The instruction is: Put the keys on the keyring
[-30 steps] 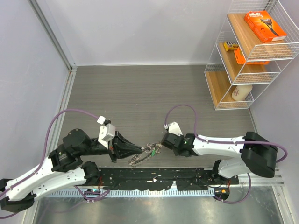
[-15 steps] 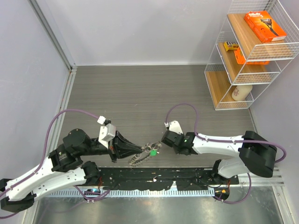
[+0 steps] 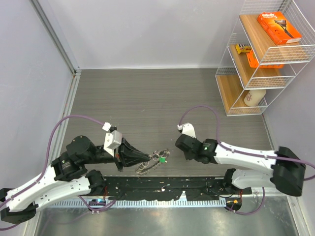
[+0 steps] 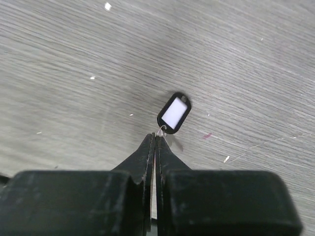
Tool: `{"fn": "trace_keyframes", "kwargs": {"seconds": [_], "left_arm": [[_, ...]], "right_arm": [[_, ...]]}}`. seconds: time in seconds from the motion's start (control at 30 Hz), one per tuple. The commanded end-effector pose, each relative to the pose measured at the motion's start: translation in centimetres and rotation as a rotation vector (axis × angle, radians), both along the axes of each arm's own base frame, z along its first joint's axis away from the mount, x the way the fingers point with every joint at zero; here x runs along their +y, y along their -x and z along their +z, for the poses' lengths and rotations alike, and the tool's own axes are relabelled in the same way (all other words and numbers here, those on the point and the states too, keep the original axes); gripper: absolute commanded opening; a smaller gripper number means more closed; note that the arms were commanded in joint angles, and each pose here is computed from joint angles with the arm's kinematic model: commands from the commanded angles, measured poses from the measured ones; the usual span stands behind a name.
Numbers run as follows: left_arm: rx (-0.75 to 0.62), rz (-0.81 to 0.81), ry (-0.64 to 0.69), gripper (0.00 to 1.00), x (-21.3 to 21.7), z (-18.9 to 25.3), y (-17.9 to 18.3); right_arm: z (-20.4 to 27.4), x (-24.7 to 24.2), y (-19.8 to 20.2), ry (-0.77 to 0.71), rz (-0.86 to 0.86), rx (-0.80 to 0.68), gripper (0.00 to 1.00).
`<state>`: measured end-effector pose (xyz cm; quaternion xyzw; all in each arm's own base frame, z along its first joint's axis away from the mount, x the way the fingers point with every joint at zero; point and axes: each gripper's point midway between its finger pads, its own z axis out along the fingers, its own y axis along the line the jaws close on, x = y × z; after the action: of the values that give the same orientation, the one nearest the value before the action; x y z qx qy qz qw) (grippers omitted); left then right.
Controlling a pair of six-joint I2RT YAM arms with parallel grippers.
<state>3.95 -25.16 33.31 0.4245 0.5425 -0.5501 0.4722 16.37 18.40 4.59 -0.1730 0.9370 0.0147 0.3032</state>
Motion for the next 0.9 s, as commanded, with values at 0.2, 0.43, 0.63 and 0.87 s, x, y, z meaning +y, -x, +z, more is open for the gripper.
{"fn": "trace_keyframes", "kwargs": {"seconds": [0.2, 0.43, 0.63, 0.87], "left_arm": [[-0.065, -0.009, 0.091, 0.0, 0.8, 3.4, 0.6], [-0.065, -0.029, 0.092, 0.0, 0.8, 3.5, 0.9], [-0.065, -0.053, 0.096, 0.0, 0.9, 3.8, 1.4], [-0.082, -0.073, 0.096, 0.0, 1.1, 4.1, 1.8]], "right_arm": [[9.6, 2.8, 2.4, -0.363, 0.2, -0.065, 0.06], [15.7, 3.8, 6.7, -0.576, 0.484, -0.074, 0.06], [20.6, 3.9, 9.4, -0.683, 0.675, -0.114, 0.06], [23.7, 4.6, 11.7, -0.738, 0.848, -0.103, 0.06]]}}
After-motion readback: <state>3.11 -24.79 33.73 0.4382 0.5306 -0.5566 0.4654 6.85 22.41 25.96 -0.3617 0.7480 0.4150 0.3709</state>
